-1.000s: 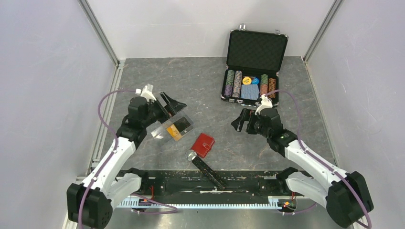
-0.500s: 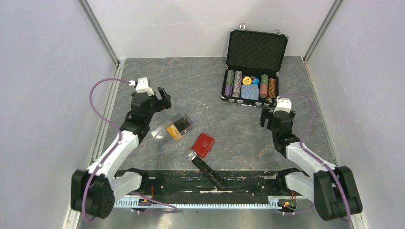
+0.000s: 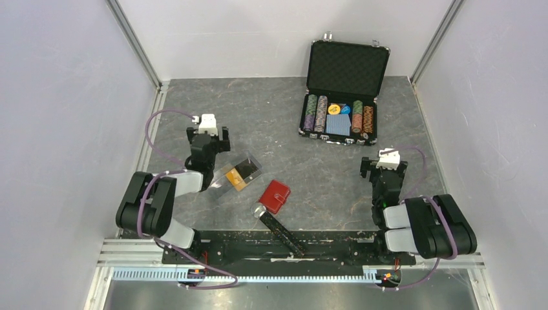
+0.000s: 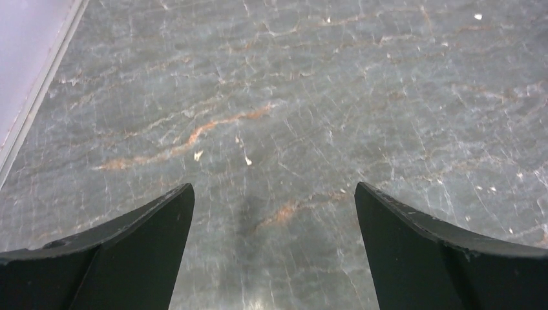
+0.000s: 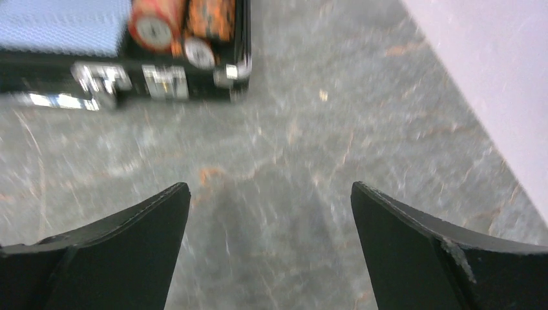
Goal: Put the credit cards into the card holder
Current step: Reset both arms
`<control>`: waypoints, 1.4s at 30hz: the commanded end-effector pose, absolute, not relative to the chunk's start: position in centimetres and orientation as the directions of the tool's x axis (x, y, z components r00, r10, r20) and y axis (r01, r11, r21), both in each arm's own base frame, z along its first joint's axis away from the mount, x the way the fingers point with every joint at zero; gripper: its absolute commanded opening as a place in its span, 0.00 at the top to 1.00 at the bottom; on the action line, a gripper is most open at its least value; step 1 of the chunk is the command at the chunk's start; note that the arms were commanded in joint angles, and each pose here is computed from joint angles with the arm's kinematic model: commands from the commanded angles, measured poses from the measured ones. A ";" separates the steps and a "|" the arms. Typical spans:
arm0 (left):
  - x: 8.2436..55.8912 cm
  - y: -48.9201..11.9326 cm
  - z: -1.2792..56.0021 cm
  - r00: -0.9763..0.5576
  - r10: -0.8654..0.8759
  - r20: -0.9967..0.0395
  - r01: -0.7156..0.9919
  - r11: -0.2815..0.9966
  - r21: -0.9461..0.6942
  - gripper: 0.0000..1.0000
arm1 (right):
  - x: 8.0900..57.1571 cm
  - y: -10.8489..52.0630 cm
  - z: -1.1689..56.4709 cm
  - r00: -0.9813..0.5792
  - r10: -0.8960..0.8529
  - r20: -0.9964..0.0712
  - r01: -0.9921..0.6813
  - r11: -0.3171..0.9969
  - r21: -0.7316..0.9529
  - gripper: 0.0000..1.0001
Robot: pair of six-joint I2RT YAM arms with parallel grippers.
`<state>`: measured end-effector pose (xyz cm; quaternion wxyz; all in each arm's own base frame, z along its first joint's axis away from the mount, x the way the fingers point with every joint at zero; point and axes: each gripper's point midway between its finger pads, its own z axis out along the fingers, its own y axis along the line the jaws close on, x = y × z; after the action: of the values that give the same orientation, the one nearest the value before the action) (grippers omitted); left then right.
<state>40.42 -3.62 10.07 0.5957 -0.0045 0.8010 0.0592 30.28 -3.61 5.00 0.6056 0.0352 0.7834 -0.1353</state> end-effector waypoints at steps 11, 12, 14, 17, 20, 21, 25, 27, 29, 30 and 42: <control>38.3 -2.7 15.9 -0.099 -0.014 -0.995 -0.055 0.998 -0.009 0.00 | 28.8 -4.2 8.8 -0.050 -0.124 -0.991 0.261 0.956 -0.133 0.02; 37.7 -2.1 15.3 -0.149 -0.004 -0.989 -0.082 0.997 0.008 0.00 | 28.7 -4.2 8.7 -0.050 -0.124 -0.991 0.260 0.956 -0.133 0.02; 36.6 -1.0 13.3 -0.167 0.019 -0.986 -0.129 0.991 0.041 0.00 | 28.8 -4.2 8.8 -0.049 -0.124 -0.991 0.261 0.956 -0.132 0.02; 36.7 -0.6 11.3 -0.168 0.025 -0.985 -0.157 0.986 0.052 0.00 | 28.8 -4.2 8.8 -0.048 -0.124 -0.991 0.260 0.956 -0.132 0.02; 37.6 -0.9 10.3 -0.158 0.078 -0.984 -0.128 0.987 0.099 0.00 | 28.7 -4.1 8.8 -0.047 -0.124 -0.991 0.259 0.957 -0.132 0.02; 37.6 0.1 10.1 -0.128 0.045 -0.991 -0.166 0.984 0.066 0.00 | 28.7 -4.1 8.8 -0.047 -0.124 -0.991 0.259 0.957 -0.131 0.02; 37.3 0.2 9.0 -0.150 0.013 -0.989 -0.153 0.988 0.036 0.00 | 28.8 -4.1 8.8 -0.046 -0.124 -0.991 0.259 0.957 -0.131 0.02; 37.6 0.2 9.2 -0.135 0.015 -0.991 -0.154 0.987 0.036 0.00 | 28.7 -4.1 8.8 -0.047 -0.124 -0.991 0.258 0.957 -0.132 0.02; 37.3 0.3 9.4 -0.131 0.015 -0.991 -0.160 0.987 0.036 0.00 | 28.8 -4.1 8.8 -0.047 -0.125 -0.991 0.257 0.957 -0.133 0.02; 37.2 0.3 9.4 -0.128 0.015 -0.992 -0.160 0.987 0.035 0.00 | 28.9 -4.1 8.8 -0.048 -0.126 -0.991 0.254 0.958 -0.134 0.02; 37.5 0.3 9.3 -0.137 0.013 -0.990 -0.158 0.987 0.035 0.00 | 28.9 -4.0 8.7 -0.053 -0.129 -0.990 0.250 0.958 -0.138 0.02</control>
<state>36.47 0.30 6.93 0.6211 -0.0345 0.7796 0.0727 32.06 -3.57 11.37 0.7094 0.0524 0.6911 -0.1284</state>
